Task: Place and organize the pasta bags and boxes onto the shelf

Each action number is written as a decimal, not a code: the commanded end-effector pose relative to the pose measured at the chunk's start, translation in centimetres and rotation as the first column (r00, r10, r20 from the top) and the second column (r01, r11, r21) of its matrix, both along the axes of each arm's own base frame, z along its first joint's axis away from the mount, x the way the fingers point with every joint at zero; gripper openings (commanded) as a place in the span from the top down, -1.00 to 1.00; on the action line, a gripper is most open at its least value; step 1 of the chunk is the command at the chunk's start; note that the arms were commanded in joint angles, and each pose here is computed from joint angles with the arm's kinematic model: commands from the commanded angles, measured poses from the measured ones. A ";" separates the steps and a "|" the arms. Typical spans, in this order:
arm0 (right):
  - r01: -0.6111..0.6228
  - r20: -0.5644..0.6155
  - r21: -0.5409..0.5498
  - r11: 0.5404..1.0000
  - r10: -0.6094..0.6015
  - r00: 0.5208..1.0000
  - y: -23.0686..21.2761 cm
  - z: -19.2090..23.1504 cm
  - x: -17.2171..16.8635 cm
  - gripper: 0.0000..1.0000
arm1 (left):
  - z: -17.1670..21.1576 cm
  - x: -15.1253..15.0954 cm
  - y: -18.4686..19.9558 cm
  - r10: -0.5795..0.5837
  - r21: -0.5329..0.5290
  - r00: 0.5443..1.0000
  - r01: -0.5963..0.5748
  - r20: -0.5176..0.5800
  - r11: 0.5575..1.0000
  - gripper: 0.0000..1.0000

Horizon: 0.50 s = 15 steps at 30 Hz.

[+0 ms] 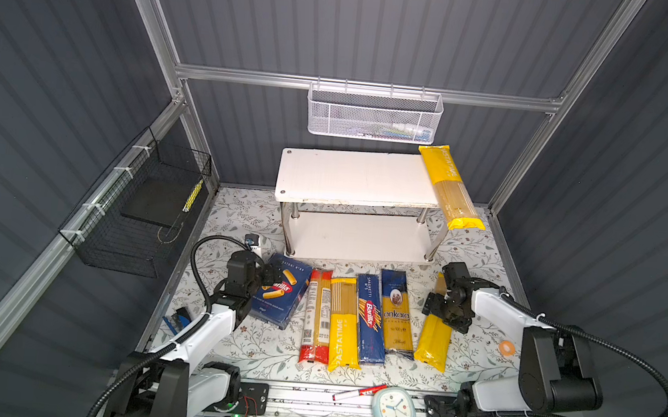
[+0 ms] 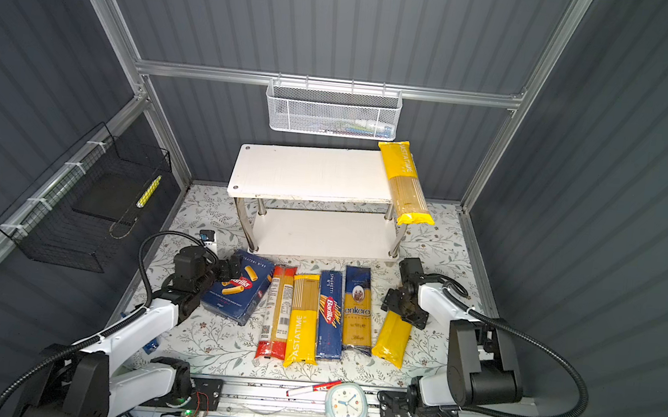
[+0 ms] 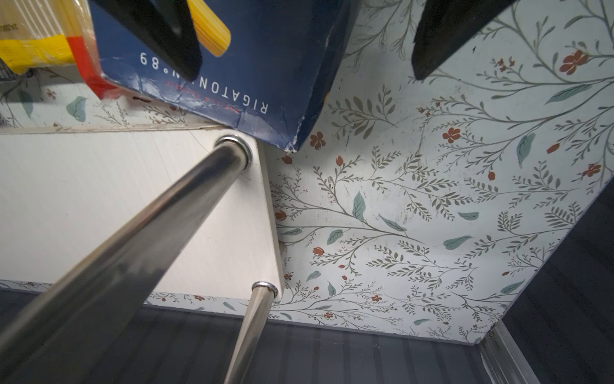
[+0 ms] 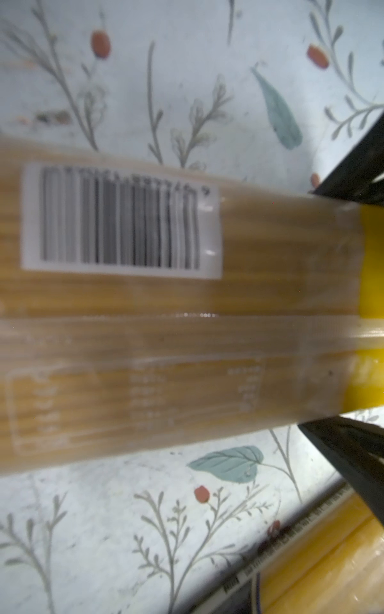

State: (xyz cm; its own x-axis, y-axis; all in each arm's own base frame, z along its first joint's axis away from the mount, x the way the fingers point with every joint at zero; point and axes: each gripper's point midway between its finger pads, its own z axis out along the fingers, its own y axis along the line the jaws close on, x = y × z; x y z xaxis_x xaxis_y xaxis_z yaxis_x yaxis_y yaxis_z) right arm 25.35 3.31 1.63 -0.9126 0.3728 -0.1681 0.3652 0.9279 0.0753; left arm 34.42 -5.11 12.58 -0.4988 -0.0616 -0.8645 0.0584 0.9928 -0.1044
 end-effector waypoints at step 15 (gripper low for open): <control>-0.013 0.012 0.032 0.999 0.013 1.000 0.6 0.1 -0.2 -0.14 | 0.4 -0.1 0.1 0.000 0.016 1.000 -0.001 0.016 1.000 -0.99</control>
